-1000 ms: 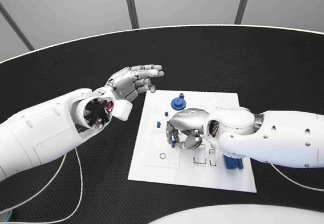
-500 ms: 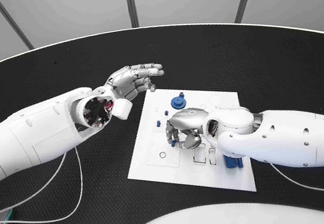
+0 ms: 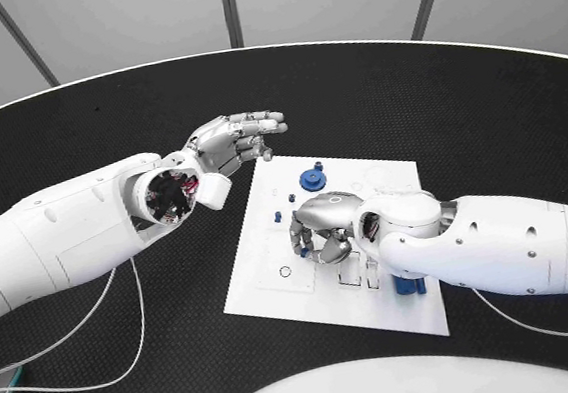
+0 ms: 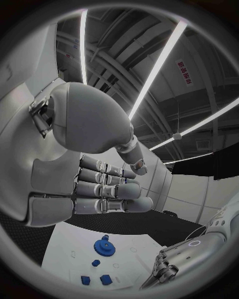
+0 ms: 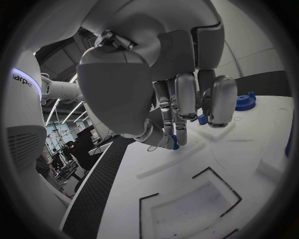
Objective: Assemble the parts on the task board
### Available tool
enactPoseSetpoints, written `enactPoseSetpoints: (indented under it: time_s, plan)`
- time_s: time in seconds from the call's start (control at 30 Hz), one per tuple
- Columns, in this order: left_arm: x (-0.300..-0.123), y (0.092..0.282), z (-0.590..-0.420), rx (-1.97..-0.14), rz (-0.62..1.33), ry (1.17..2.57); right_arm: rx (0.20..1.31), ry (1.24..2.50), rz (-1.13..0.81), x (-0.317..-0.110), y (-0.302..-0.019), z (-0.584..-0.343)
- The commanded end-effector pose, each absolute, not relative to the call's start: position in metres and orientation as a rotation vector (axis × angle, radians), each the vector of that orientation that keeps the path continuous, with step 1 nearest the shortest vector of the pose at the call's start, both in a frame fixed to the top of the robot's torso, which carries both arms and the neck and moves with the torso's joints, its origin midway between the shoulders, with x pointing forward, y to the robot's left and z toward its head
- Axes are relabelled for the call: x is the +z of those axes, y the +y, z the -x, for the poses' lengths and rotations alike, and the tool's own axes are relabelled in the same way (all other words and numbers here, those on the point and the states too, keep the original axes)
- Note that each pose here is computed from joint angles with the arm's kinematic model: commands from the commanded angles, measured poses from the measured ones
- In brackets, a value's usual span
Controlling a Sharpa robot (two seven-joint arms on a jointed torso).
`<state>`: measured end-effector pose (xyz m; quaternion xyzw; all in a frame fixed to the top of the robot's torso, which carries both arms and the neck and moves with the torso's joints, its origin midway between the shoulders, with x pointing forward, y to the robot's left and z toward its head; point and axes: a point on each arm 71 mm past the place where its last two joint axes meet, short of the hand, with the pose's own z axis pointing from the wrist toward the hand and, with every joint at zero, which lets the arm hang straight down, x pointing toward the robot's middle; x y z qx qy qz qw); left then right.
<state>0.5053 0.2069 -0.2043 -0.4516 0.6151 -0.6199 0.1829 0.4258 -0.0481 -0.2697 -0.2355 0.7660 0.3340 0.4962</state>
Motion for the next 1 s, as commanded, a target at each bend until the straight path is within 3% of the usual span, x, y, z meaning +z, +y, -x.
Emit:
enactPoseSetpoints:
  time_s: [0.03, 1.0]
  plan:
    - [-0.204, 0.207, -0.505, -1.748, 1.274, 1.736, 0.812, 1.863, 0.573, -0.272, -0.047, -0.424]
    - [-0.205, 0.208, -0.506, -1.746, 1.276, 1.741, 0.832, 1.820, 0.533, -0.269, -0.058, -0.418]
